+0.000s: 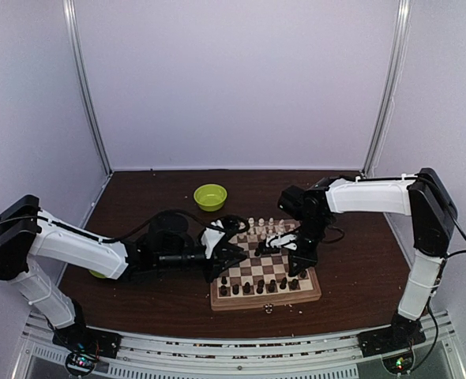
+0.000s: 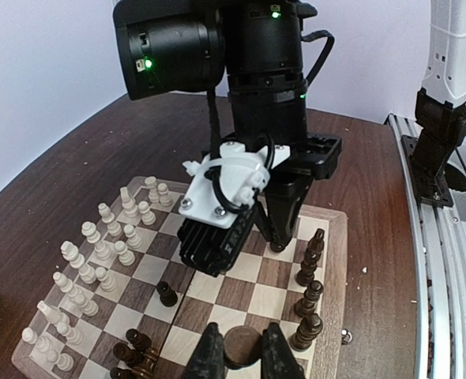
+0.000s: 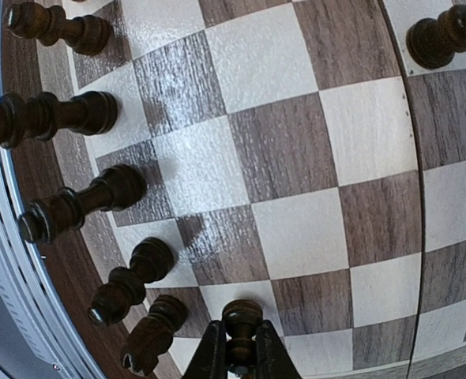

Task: Set up the chess pieces on the board
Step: Place the pawn at b7.

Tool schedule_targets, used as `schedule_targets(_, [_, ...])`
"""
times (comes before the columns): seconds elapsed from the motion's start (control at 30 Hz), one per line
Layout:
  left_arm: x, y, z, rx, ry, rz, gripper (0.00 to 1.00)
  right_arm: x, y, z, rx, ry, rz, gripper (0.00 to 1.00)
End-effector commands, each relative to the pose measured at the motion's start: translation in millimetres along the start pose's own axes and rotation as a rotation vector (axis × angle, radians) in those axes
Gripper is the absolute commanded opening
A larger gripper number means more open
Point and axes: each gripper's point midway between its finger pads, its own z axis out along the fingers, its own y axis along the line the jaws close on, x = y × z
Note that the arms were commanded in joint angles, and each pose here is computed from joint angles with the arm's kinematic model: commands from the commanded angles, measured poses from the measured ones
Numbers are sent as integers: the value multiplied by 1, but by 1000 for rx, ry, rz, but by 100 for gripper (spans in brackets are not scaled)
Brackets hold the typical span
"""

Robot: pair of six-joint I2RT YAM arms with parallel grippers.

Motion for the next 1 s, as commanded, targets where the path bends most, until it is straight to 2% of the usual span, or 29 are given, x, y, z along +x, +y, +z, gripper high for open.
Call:
schedule_targets(0.0, [-21,2,3,8,-65,0,8,3,5,9,-23,36,-9,11])
schedule_targets(0.67, [-21,1,3,9,-64,-2,8,6,7,3,1,42,-28,14])
schedule_targets(0.8, [-22,1,3,11,-62,-2,8,3,8,-1,1,24,-33,21])
schedule_targets(0.97, [-27,1,4,14,-58,-1,8,-4,9,-18,4,-30,-34,25])
